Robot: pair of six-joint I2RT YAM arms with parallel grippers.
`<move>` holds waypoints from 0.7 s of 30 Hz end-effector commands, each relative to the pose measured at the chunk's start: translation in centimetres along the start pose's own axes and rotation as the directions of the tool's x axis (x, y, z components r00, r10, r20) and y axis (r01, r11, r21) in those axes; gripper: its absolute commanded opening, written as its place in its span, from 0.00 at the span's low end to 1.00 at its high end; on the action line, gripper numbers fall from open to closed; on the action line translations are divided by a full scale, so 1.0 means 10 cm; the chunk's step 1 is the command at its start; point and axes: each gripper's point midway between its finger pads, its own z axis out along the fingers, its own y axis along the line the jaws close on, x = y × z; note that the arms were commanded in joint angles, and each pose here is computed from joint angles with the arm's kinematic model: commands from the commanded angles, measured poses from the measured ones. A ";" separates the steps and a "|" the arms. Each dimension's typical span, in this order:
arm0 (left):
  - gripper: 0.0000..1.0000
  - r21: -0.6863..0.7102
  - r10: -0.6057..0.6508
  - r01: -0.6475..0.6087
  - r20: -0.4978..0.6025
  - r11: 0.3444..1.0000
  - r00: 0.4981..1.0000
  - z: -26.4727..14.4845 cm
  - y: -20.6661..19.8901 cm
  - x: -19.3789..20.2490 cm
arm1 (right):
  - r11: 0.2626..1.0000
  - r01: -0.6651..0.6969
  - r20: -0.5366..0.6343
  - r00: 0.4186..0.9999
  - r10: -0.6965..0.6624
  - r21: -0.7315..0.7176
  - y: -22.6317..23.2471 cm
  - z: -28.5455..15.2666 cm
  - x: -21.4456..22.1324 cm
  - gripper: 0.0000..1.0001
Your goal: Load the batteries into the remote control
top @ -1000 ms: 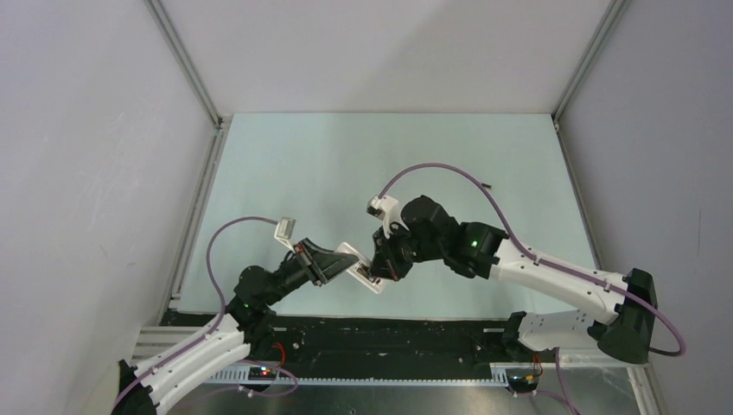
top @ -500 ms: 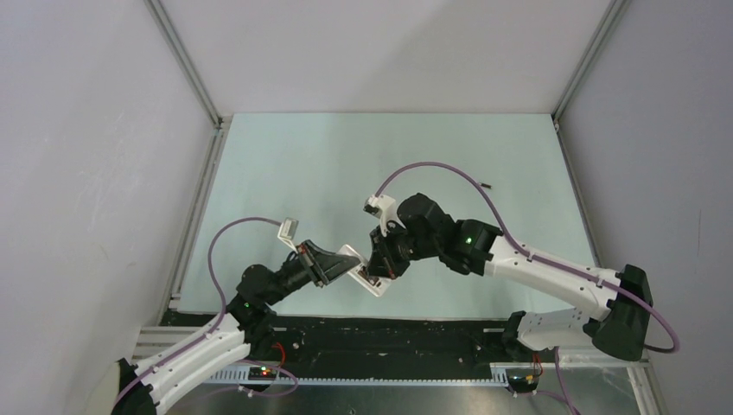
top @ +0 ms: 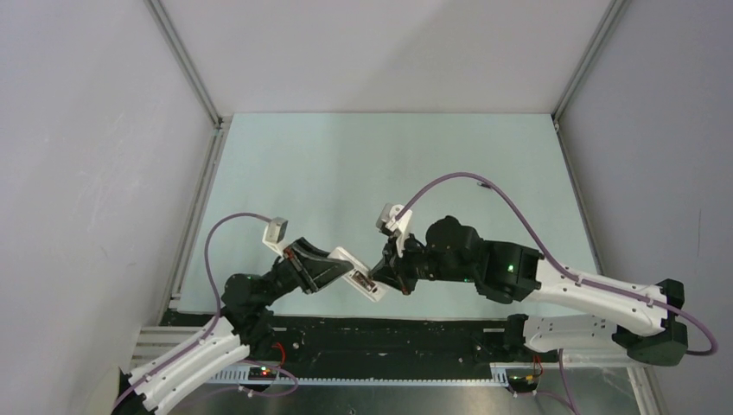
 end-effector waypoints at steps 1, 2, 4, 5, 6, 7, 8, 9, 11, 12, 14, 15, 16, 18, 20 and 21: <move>0.00 0.143 0.118 -0.123 0.041 0.982 0.992 0.01 -0.44 -0.15 | 0.992 0.081 0.088 0.992 -0.089 0.092 -0.05 -0.05 -0.21 0.01; 0.00 0.148 0.123 -0.128 0.042 0.981 0.992 0.01 -0.45 -0.15 | 0.991 0.086 0.099 0.990 -0.096 0.101 -0.05 -0.07 -0.24 0.01; 0.00 0.156 0.134 -0.140 0.047 0.978 0.990 0.00 -0.47 -0.15 | 0.989 0.104 0.112 0.987 -0.116 0.107 -0.01 -0.08 -0.26 0.02; 0.00 0.161 0.142 -0.148 0.050 0.976 0.989 -0.01 -0.49 -0.15 | 0.988 0.115 0.121 0.985 -0.127 0.101 0.02 -0.09 -0.27 0.02; 0.00 0.165 0.146 -0.153 0.055 0.974 0.988 -0.01 -0.50 -0.16 | 0.987 0.117 0.132 0.983 -0.131 0.110 0.02 -0.10 -0.30 0.02; 0.00 0.165 0.150 -0.158 0.059 0.974 0.987 -0.02 -0.50 -0.16 | 0.986 0.126 0.137 0.981 -0.140 0.105 0.05 -0.11 -0.31 0.02; 0.00 0.168 0.153 -0.162 0.064 0.972 0.986 -0.02 -0.51 -0.17 | 0.986 0.127 0.150 0.978 -0.143 0.110 0.06 -0.12 -0.34 0.03; 0.00 0.167 0.157 -0.166 0.070 0.972 0.985 -0.03 -0.51 -0.18 | 0.986 0.133 0.158 0.976 -0.148 0.103 0.09 -0.13 -0.36 0.03; 0.00 0.171 0.162 -0.173 0.078 0.970 0.984 -0.04 -0.52 -0.19 | 0.985 0.140 0.171 0.973 -0.155 0.100 0.12 -0.14 -0.38 0.04; 0.00 0.173 0.164 -0.176 0.083 0.969 0.983 -0.04 -0.53 -0.19 | 0.985 0.142 0.173 0.972 -0.158 0.102 0.13 -0.14 -0.38 0.05; 0.00 0.173 0.166 -0.179 0.090 0.968 0.982 -0.05 -0.53 -0.20 | 0.984 0.145 0.182 0.970 -0.162 0.101 0.15 -0.15 -0.40 0.06; 0.00 0.169 0.163 -0.176 0.090 0.970 0.983 -0.05 -0.52 -0.20 | 0.984 0.146 0.183 0.970 -0.163 0.102 0.16 -0.14 -0.40 0.08; 0.00 0.165 0.155 -0.169 0.092 0.972 0.984 -0.05 -0.51 -0.20 | 0.984 0.146 0.183 0.969 -0.163 0.103 0.16 -0.14 -0.40 0.09; 0.00 0.153 0.141 -0.153 0.088 0.976 0.986 -0.04 -0.47 -0.20 | 0.983 0.146 0.182 0.970 -0.164 0.108 0.17 -0.13 -0.39 0.14; 0.00 0.141 0.129 -0.139 0.083 0.980 0.988 -0.03 -0.43 -0.19 | 0.983 0.139 0.181 0.970 -0.160 0.124 0.15 -0.12 -0.39 0.18; 0.00 0.134 0.123 -0.133 0.080 0.982 0.989 -0.02 -0.41 -0.18 | 0.982 0.134 0.183 0.970 -0.158 0.136 0.13 -0.12 -0.39 0.20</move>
